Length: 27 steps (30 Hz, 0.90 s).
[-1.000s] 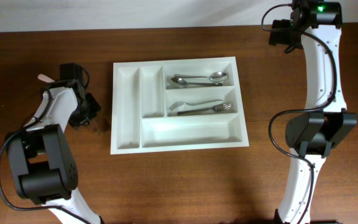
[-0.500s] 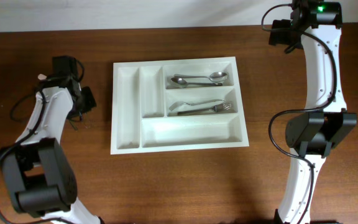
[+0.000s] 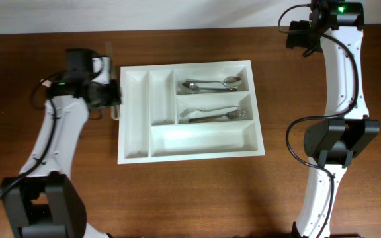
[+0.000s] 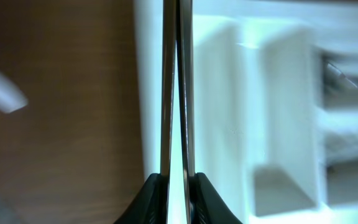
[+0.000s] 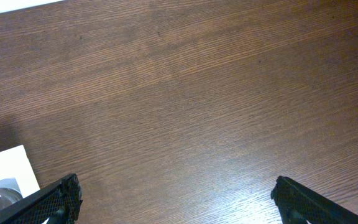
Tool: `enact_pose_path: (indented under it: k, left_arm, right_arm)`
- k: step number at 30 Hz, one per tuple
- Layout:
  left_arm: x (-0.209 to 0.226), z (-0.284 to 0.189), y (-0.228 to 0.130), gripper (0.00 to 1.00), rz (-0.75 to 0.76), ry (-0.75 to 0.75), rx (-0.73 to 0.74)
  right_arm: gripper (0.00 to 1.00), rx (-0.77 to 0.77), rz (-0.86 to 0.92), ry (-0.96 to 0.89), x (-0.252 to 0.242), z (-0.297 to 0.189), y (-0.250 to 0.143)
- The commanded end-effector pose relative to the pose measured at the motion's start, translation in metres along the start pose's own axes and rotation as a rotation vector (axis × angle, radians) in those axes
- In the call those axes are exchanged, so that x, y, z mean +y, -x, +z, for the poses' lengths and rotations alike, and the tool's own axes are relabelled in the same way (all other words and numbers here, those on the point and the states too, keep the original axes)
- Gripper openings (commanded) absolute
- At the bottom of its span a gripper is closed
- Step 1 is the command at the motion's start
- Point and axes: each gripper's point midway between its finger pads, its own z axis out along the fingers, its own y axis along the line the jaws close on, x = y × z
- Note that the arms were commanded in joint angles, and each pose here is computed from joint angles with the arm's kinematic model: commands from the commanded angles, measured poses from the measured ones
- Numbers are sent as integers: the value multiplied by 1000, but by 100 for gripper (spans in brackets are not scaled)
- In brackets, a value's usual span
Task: Pack container
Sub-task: 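Carry the tongs right and lower them into the tray's bottom compartment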
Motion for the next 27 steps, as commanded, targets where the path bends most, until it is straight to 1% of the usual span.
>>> enact_pose_path:
  k: [1, 3, 4, 6, 10, 13, 16, 19, 24, 27]
  left_arm:
    - [-56, -9, 5, 2, 329, -124, -37]
    - [-83, -7, -3, 2, 511, -156, -34]
    - [-104, -7, -11, 2, 665, -183, -28]
    - [-127, -7, -24, 2, 840, -218, -18]
    - [-158, -8, -44, 2, 1116, -271, -13]
    - [-169, -7, -55, 2, 1246, -298, -6]
    - [-171, -4, -66, 2, 1326, -321, 23]
    - [-169, 2, -82, 1, 1384, -351, 83]
    - [-164, 14, -106, 2, 1401, -398, 189]
    - [-168, 19, -117, 1, 1412, -423, 227]
  right_arm:
    - [99, -29, 21, 4, -1, -11, 6]
    - [99, -29, 21, 4, -1, -11, 6]
    - [99, -29, 21, 4, -1, -11, 6]
    - [99, -29, 21, 4, -1, -11, 6]
    - [99, -29, 21, 4, -1, -11, 6]
    - [99, -29, 21, 4, -1, -11, 6]
    - [99, -29, 21, 4, -1, -11, 6]
    - [99, -29, 21, 4, -1, -11, 6]
    - [99, -29, 21, 4, -1, -11, 6]
    - [99, -29, 21, 4, -1, -11, 6]
